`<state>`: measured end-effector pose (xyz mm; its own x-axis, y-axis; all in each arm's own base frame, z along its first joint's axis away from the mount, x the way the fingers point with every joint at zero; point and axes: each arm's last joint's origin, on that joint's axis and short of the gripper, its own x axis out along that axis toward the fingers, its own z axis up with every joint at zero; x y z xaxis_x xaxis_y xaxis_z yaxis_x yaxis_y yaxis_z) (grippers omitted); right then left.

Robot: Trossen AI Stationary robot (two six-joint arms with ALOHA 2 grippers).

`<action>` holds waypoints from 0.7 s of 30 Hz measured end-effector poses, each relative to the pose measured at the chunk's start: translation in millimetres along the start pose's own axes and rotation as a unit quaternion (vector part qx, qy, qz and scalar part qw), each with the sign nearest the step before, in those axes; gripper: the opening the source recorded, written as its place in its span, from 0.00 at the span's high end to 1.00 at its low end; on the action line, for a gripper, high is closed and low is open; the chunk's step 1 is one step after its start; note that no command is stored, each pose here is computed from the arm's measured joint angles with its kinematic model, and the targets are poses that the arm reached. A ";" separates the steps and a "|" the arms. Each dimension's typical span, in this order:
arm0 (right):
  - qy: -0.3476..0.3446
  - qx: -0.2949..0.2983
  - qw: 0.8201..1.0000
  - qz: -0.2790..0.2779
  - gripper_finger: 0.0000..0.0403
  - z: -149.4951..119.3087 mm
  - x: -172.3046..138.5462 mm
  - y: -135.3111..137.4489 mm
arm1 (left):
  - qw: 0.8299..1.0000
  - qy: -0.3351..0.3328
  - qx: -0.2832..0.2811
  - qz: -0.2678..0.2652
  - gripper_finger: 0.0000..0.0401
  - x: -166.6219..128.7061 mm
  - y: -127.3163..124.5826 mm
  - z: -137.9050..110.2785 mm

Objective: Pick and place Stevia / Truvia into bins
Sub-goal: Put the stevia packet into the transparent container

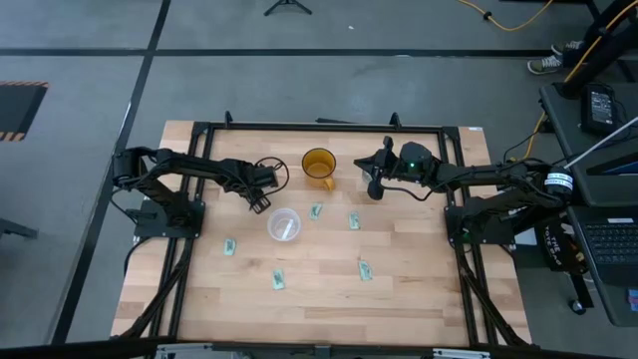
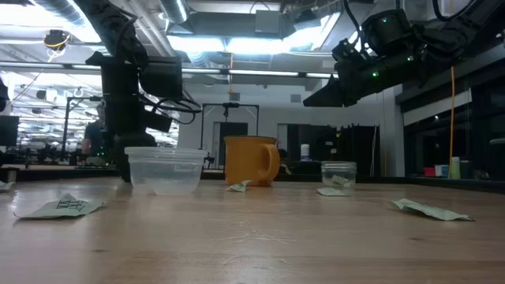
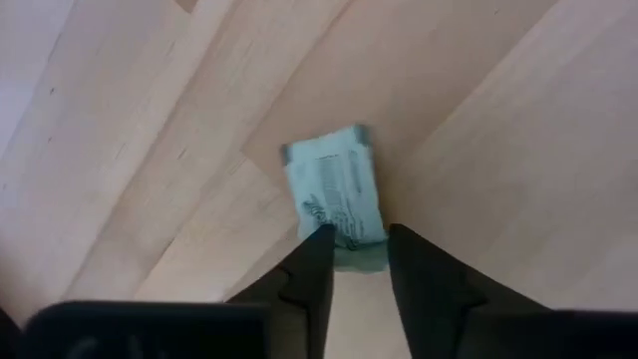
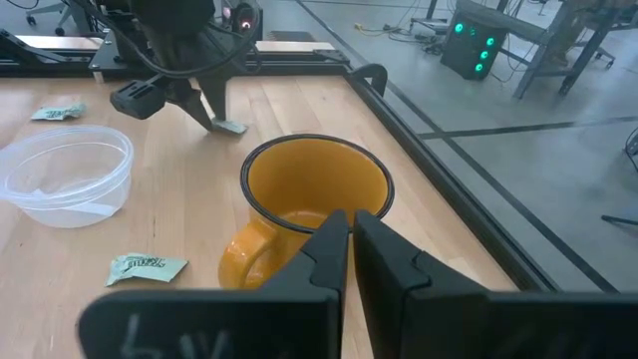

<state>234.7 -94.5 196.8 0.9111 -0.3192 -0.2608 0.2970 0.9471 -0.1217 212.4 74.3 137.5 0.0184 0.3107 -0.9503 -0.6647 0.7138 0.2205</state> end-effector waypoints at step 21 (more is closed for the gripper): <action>0.000 0.000 1.000 0.000 0.94 0.0 0.0 0.0 | 1.000 0.001 0.027 -0.014 1.00 -1.9 0.0 -0.4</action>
<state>234.7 -94.5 196.8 0.9111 -0.3192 -0.2608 0.2970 0.9471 -0.1215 212.1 73.4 139.2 0.0345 0.2889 -0.9567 -0.6226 0.7551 0.2055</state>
